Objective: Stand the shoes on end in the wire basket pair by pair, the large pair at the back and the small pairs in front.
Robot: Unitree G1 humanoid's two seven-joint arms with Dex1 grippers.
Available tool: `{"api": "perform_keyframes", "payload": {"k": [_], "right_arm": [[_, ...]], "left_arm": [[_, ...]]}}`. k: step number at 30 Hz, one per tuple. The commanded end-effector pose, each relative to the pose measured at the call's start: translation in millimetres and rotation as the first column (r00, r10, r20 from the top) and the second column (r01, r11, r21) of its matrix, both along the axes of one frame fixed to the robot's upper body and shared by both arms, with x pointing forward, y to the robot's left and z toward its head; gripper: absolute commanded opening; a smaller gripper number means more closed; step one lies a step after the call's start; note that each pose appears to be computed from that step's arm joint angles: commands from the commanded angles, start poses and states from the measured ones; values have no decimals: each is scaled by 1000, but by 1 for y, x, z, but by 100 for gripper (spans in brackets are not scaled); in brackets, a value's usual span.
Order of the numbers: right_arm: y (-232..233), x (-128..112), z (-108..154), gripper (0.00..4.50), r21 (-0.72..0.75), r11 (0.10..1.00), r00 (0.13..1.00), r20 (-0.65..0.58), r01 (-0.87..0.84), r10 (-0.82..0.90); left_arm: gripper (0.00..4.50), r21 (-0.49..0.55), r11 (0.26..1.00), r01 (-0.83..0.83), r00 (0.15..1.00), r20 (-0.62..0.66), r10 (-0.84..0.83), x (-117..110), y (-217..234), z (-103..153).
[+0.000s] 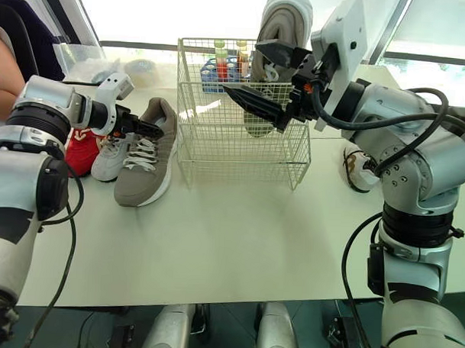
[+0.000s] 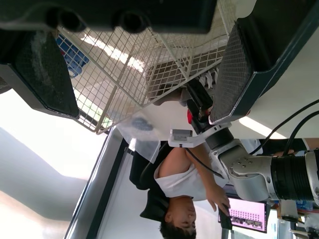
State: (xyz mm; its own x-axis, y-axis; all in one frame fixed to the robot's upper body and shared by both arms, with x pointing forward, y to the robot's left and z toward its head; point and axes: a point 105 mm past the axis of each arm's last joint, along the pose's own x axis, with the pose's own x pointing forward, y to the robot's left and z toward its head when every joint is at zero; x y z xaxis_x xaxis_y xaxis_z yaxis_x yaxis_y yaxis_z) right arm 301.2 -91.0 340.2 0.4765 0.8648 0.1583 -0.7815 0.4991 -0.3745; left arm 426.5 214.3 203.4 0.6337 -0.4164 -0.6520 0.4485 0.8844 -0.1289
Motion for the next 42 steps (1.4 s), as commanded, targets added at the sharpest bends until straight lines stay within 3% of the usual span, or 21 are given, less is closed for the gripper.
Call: {"api": "perform_keyframes", "payload": {"k": [1,7,17,22,25,30,32,37,41,42], "right_arm": [[1,-6,9,450,-1,1000,998,55,-5,5],[1,-5,10,450,0,1000,998,57,1,-1],[-3,-1,10,450,1,1000,998,60,14,-14],[-3,0,11,450,3,1000,998,65,10,-10],[-3,0,13,450,3,1000,998,70,7,-7],[-2,1,13,450,1,1000,997,72,3,-3],[-2,1,14,450,2,1000,997,72,2,-2],[-1,0,14,450,2,1000,997,73,1,-1],[-2,-1,14,450,3,1000,997,75,5,-6],[-3,-1,14,450,2,1000,997,75,8,-9]], "left_arm": [[443,5,1000,9,1000,-26,-9,-3,2,-6],[443,1,1000,-8,999,-42,8,-5,6,-13],[443,-100,994,-40,999,26,43,1,1,9],[443,-80,996,-23,999,35,26,1,1,6],[356,-73,997,-18,999,37,21,1,1,4],[113,-68,998,-3,999,39,6,1,0,4],[38,-69,998,6,1000,31,-3,0,-1,2],[25,-69,997,20,999,36,-17,-1,0,6],[25,-98,995,12,983,182,6,7,0,43],[25,-127,992,19,959,282,17,11,-3,68]]}}
